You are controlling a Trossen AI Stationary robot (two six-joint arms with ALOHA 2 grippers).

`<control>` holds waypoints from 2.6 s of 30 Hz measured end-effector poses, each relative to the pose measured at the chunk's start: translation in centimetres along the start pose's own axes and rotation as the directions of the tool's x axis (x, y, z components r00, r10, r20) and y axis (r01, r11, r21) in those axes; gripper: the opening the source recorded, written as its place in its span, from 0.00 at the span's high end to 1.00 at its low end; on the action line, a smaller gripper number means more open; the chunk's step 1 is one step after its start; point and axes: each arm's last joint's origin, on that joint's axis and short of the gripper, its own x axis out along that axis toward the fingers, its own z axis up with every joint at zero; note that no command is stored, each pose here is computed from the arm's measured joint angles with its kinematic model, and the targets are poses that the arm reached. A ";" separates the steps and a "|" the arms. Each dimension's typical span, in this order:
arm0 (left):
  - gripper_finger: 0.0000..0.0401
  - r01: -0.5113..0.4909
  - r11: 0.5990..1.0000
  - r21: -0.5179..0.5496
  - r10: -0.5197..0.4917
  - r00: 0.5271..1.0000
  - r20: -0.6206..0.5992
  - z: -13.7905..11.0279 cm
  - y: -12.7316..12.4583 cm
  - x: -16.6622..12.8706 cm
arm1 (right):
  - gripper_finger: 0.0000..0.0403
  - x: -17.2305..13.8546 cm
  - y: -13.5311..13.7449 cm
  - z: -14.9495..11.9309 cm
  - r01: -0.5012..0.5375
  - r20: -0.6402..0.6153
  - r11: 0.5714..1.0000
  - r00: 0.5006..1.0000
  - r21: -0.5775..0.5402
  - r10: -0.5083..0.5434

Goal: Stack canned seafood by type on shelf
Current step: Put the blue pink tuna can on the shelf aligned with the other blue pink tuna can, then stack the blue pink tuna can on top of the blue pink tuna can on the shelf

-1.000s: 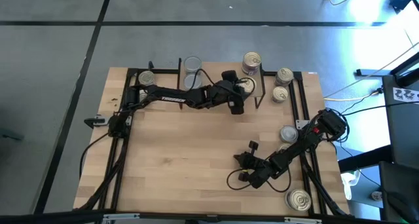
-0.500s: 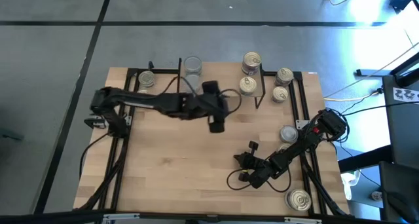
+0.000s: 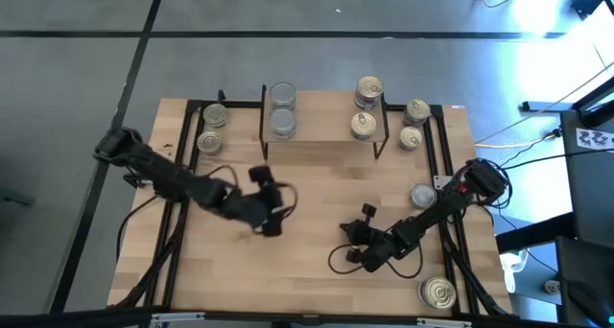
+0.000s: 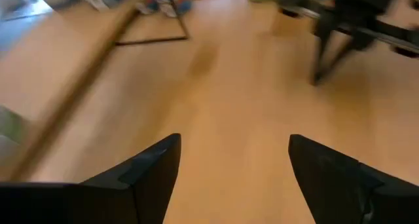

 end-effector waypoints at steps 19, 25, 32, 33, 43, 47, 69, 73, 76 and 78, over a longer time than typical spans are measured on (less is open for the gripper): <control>0.30 0.108 0.978 -0.181 -0.075 0.980 0.182 -8.6 -2.5 -1.3 | 0.96 -1.3 -8.6 15.1 0.280 -0.113 0.870 0.929 -0.407 -0.351; 0.30 0.123 0.975 -0.183 -0.088 0.978 0.190 -8.6 -2.8 -1.5 | 0.96 0.3 -13.0 17.5 0.323 -0.154 0.806 0.880 -0.497 -0.448; 0.30 0.123 0.975 -0.183 -0.087 0.978 0.189 -8.6 -2.8 -1.5 | 0.96 1.2 -16.5 18.6 0.338 -0.201 0.762 0.833 -0.553 -0.516; 0.30 0.123 0.976 -0.182 -0.087 0.978 0.190 -8.6 -2.8 -1.5 | 0.96 1.3 -17.1 18.5 0.340 -0.215 0.759 0.823 -0.555 -0.526; 0.30 0.122 0.976 -0.181 -0.087 0.978 0.190 -8.6 -2.8 -1.5 | 0.96 2.6 -20.4 18.1 0.319 -0.318 0.806 0.798 -0.498 -0.512; 0.30 0.123 0.975 -0.183 -0.088 0.978 0.189 -8.6 -2.8 -1.5 | 0.96 2.4 -20.8 17.8 0.324 -0.337 0.783 0.767 -0.531 -0.546; 0.30 0.127 0.972 -0.198 -0.089 0.978 0.189 -8.6 -2.8 -1.5 | 0.96 -6.7 -11.9 19.1 -0.019 -0.561 0.969 0.818 -0.248 -0.127; 0.30 0.128 0.971 -0.203 -0.089 0.978 0.189 -8.6 -2.8 -1.5 | 0.96 -9.0 -9.0 16.9 -0.137 -0.706 0.983 0.708 -0.119 0.014; 0.30 0.128 0.971 -0.203 -0.089 0.978 0.189 -8.6 -2.8 -1.5 | 0.96 -10.0 -7.3 14.6 -0.154 -0.781 0.985 0.623 -0.082 0.032; 0.30 0.128 0.970 -0.204 -0.089 0.978 0.189 -8.6 -2.8 -1.5 | 0.96 -10.5 -6.6 13.0 -0.139 -0.818 0.986 0.575 -0.092 0.004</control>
